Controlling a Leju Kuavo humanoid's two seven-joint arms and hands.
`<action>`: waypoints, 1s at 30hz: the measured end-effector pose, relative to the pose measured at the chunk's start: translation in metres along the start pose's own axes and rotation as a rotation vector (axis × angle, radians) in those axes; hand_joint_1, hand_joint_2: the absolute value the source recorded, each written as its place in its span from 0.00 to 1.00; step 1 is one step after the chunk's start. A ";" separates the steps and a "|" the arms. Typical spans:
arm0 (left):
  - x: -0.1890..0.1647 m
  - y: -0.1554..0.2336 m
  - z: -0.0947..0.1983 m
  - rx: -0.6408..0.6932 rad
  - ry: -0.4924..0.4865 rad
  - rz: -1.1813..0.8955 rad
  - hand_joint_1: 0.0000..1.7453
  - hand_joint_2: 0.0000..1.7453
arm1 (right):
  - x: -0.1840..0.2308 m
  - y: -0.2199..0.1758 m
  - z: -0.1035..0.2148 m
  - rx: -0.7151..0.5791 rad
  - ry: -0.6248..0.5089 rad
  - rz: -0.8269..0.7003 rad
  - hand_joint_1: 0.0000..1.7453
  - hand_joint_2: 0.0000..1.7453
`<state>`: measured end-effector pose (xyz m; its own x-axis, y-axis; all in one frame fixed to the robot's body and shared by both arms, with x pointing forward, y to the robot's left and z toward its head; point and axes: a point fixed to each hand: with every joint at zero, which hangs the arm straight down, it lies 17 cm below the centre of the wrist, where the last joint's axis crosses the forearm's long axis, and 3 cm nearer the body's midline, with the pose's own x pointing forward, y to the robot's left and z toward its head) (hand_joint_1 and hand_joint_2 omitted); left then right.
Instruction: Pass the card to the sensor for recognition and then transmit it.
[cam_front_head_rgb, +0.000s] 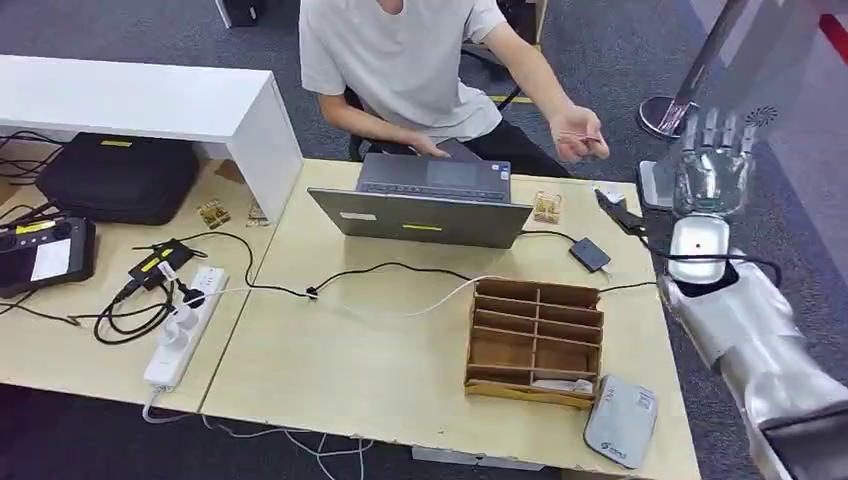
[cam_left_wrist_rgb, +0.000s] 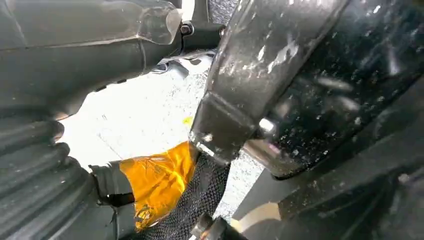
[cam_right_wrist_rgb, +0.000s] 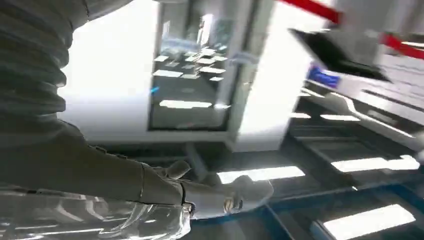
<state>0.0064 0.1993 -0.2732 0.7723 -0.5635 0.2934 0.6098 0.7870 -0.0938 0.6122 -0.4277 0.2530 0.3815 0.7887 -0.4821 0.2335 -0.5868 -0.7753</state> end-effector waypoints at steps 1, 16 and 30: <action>-0.001 -0.001 0.000 -0.001 0.001 0.001 0.00 1.00 | -0.018 0.020 0.007 0.026 0.021 0.039 0.00 1.00; -0.004 -0.001 0.001 -0.027 0.019 -0.015 0.00 1.00 | -0.383 0.289 0.325 0.986 0.331 0.454 0.00 1.00; -0.005 0.005 0.004 -0.071 0.022 -0.060 0.00 1.00 | -0.305 0.306 0.710 2.009 0.240 0.112 0.00 1.00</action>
<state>0.0050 0.2067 -0.2713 0.7370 -0.6152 0.2797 0.6658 0.7320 -0.1445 -0.0675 -0.7177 -0.1264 0.4476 0.6361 -0.6285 -0.8572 0.5054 -0.0990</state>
